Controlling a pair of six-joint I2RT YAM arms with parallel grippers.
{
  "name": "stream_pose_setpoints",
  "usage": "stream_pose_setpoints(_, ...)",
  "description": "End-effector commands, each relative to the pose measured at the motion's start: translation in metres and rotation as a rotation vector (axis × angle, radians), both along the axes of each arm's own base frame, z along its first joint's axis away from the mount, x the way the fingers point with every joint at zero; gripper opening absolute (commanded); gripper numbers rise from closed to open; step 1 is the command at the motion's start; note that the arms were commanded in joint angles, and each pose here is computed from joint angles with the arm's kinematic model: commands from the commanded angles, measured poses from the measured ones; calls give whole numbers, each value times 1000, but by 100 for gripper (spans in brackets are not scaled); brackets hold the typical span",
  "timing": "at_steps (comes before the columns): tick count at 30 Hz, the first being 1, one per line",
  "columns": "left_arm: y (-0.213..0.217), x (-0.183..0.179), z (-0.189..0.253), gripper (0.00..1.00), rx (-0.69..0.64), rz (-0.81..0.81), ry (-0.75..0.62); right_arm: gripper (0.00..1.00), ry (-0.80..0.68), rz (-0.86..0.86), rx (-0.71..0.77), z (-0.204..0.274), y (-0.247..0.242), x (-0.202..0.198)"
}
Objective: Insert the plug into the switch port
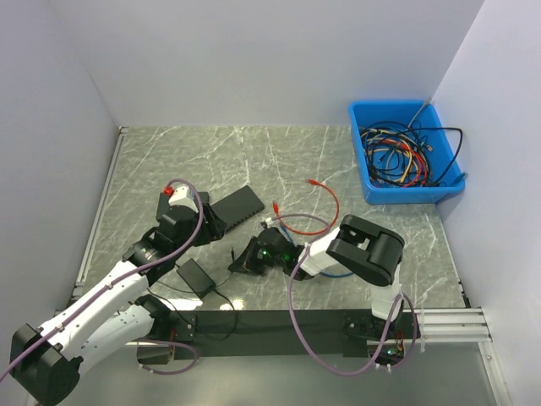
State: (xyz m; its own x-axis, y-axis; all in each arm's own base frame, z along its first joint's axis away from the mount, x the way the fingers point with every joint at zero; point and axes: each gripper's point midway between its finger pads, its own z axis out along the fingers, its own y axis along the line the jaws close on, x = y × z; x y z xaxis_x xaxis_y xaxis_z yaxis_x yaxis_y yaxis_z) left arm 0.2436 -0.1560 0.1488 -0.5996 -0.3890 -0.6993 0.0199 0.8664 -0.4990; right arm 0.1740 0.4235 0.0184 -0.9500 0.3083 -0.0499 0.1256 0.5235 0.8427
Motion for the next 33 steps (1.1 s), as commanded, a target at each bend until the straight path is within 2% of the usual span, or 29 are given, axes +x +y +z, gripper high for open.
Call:
stream_pose_setpoints(1, -2, 2, 3, 64, -9, 3, -23, 0, -66, -15, 32, 21, 1, 10)
stream_pose_setpoints(3, -3, 3, 4, 63, -12, 1, -25, 0, -114, -36, -8, 26, -9, 14)
stream_pose_setpoints(10, -40, -10, 21, 60, -158, -208, -112, 0, -509, -50, -47, 120, -43, 34)
stream_pose_setpoints(12, -48, -11, 34, 58, -207, -244, -166, 0, -536, -81, -138, 121, -61, 38)
stream_pose_setpoints(13, -50, -17, 27, 58, -216, -273, -149, 0, -578, -88, -138, 136, -67, 39)
stream_pose_setpoints(18, -58, -22, 52, 57, -295, -315, -254, 0, -618, -104, -195, 151, -86, 37)
stream_pose_setpoints(24, -56, -34, 84, 58, -336, -362, -377, 0, -619, -82, -209, 158, -83, 35)
stream_pose_setpoints(33, -66, -30, 77, 57, -340, -374, -356, 0, -661, -29, -240, 173, -63, 23)
